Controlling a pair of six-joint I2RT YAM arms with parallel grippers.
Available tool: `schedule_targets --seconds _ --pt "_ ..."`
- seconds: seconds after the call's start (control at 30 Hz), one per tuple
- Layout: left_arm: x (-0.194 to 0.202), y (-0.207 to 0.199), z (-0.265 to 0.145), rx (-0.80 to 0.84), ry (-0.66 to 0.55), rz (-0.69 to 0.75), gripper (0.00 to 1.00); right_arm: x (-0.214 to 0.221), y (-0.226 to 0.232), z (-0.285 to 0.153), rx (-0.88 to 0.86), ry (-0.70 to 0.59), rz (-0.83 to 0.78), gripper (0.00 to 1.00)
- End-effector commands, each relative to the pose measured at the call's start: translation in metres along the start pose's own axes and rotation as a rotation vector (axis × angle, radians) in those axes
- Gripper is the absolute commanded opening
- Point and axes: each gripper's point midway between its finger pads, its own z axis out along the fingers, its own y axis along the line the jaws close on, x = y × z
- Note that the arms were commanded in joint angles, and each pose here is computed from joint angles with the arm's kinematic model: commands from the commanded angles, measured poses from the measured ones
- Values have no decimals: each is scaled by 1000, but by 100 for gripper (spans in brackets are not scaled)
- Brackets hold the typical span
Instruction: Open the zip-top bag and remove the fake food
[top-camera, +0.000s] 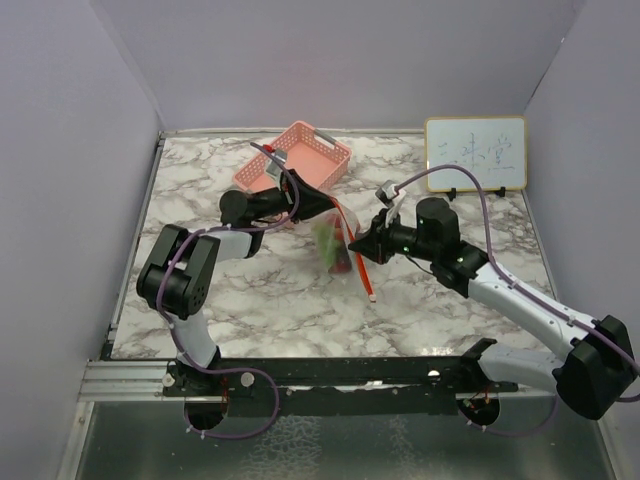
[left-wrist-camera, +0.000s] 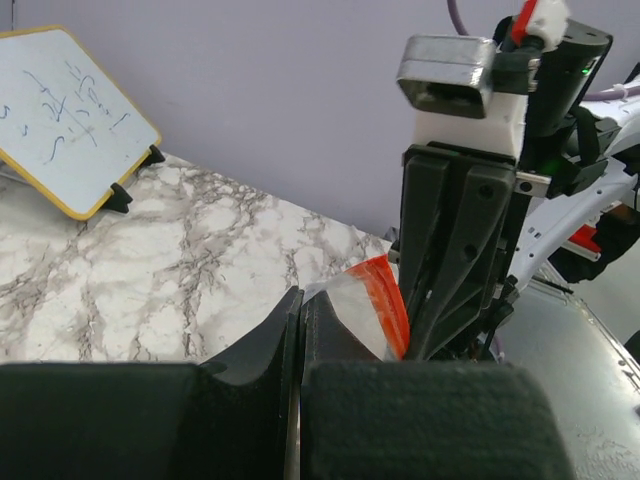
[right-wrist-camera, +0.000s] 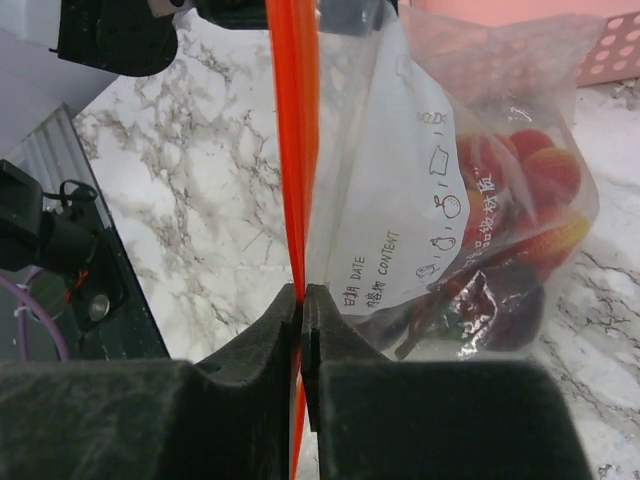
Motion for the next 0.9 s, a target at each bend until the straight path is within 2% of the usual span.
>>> schedule_targets --seconds 0.0,0.07,0.1,0.17,0.2,0.23,0.27,0.3,0.53,0.63,0.7,0.77,0.87 --pt "-43 -52 5 137 -105 255 0 -20 5 4 -27 -59 -20 2" --pt "-45 -54 5 139 -107 256 0 -27 4 4 -13 -71 -30 1" --pt "-45 -53 5 136 -109 253 10 -30 3 3 -1 -74 -33 1" --pt "-49 -49 3 111 -138 241 46 -38 -3 3 39 -88 -36 1" --pt "-51 -46 1 95 -154 237 58 -45 -6 1 64 -100 -39 1" --pt "-53 -43 -2 75 -170 232 82 -50 -9 0 90 -110 -38 1" --pt "-55 -40 -4 55 -188 232 96 -57 -13 -2 123 -120 -42 1" --pt "-56 -36 -7 33 -204 232 99 -63 -16 -4 148 -128 -46 1" --pt "-49 -23 -23 -139 -229 235 99 -85 -22 -2 187 -166 -63 1" --pt "-32 -22 -21 -219 -193 237 99 -83 -20 7 160 -155 -56 1" --pt "-20 -23 -11 -263 -152 267 95 -78 -15 14 112 -139 -41 1" --pt "-4 -20 -1 -295 -91 296 86 -72 -12 20 77 -127 -20 2" --pt "15 -15 2 -293 -61 256 52 -69 -11 23 69 -129 2 2"
